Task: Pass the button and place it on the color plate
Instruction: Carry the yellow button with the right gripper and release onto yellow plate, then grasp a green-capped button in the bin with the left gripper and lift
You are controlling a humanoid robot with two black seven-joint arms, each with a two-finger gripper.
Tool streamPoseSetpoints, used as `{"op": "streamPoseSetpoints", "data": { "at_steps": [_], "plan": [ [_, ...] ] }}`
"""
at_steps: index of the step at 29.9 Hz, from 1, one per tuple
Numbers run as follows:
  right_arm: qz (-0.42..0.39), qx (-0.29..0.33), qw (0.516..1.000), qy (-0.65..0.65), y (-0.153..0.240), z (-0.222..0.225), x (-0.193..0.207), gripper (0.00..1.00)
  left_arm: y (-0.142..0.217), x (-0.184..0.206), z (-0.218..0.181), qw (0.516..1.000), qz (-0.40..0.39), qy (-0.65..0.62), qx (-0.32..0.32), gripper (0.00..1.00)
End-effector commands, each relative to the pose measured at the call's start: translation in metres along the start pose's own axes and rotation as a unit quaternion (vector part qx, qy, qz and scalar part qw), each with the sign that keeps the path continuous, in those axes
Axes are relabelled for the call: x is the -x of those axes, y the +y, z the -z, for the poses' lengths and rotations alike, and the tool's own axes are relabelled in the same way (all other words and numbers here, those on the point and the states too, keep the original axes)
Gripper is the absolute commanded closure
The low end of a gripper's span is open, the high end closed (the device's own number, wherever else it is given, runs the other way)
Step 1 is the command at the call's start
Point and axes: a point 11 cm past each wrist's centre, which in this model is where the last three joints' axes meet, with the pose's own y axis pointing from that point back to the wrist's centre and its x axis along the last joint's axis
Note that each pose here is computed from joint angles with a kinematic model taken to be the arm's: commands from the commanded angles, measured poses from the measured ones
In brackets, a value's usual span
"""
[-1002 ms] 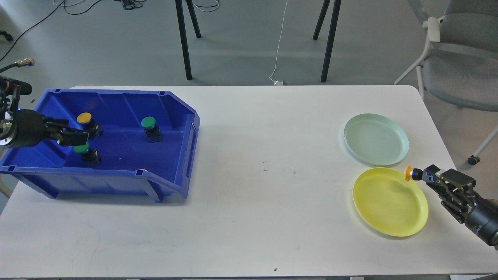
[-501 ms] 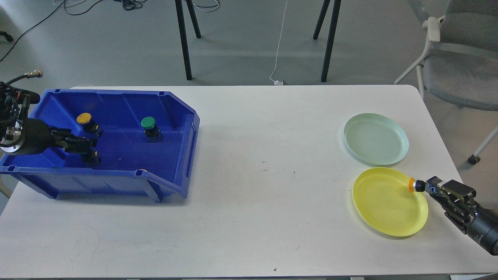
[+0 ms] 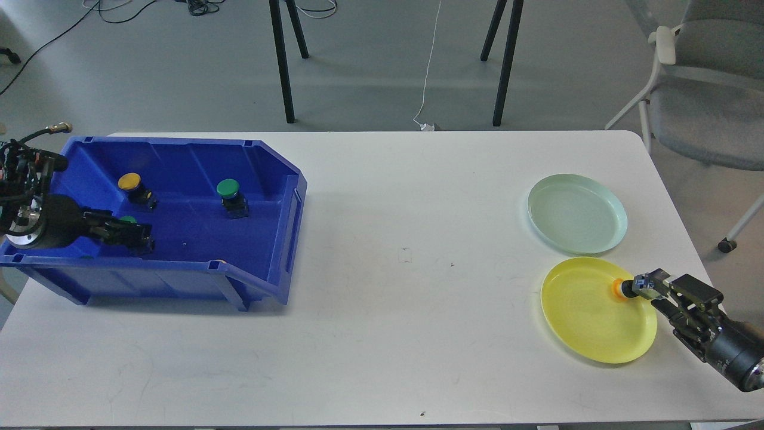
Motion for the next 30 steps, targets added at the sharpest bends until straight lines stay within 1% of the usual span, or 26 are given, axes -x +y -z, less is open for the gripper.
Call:
{"op": "streamPoseSetpoints", "data": {
  "at_steps": [1,3,6,9,13,16,18,21,23,25,27,30],
  "plan": [
    [0.0,-0.009,1.0,-0.004,-0.002,0.006,0.0,0.01,0.0,0.001,0.0,1.0,0.002,0.001,0.0,0.13],
    [-0.009,-0.018,1.0,-0.018,-0.004,0.011,-0.004,0.01,-0.001,0.004,0.002,1.0,0.004,0.003,-0.002,0.13],
    [-0.032,-0.058,0.995,-0.08,-0.008,0.035,-0.014,0.01,-0.006,0.007,0.002,1.0,0.006,0.01,-0.002,0.14],
    [-0.032,-0.101,0.984,-0.14,-0.01,0.059,-0.024,0.01,-0.014,0.007,-0.002,1.0,0.0,0.02,0.005,0.17],
    [-0.006,-0.156,0.972,-0.174,-0.009,0.088,-0.039,0.01,-0.015,0.007,-0.002,1.0,-0.003,0.026,0.006,0.19],
    [0.022,-0.187,0.96,-0.206,-0.007,0.101,-0.041,0.01,-0.015,0.005,-0.001,1.0,-0.011,0.023,0.005,0.2],
    [0.042,-0.203,0.951,-0.231,-0.005,0.107,-0.041,0.01,-0.014,0.005,0.004,0.999,-0.016,0.028,-0.001,0.23],
    [0.038,-0.215,0.946,-0.24,-0.005,0.112,-0.044,0.01,-0.015,0.006,0.003,0.999,-0.015,0.031,0.0,0.32],
    [0.036,-0.228,0.943,-0.24,-0.005,0.119,-0.046,0.01,-0.016,0.007,0.003,0.999,-0.013,0.032,0.0,0.44],
    [0.038,-0.242,0.94,-0.239,-0.007,0.128,-0.047,0.01,-0.016,0.009,0.003,0.999,-0.011,0.033,0.0,0.59],
    [0.043,-0.255,0.937,-0.235,-0.01,0.138,-0.048,0.01,-0.018,0.016,0.003,0.999,-0.006,0.036,0.001,0.63],
    [0.048,-0.268,0.934,-0.23,-0.013,0.149,-0.049,0.01,-0.019,0.017,0.003,0.999,-0.006,0.037,0.001,0.78]
  ]
}}
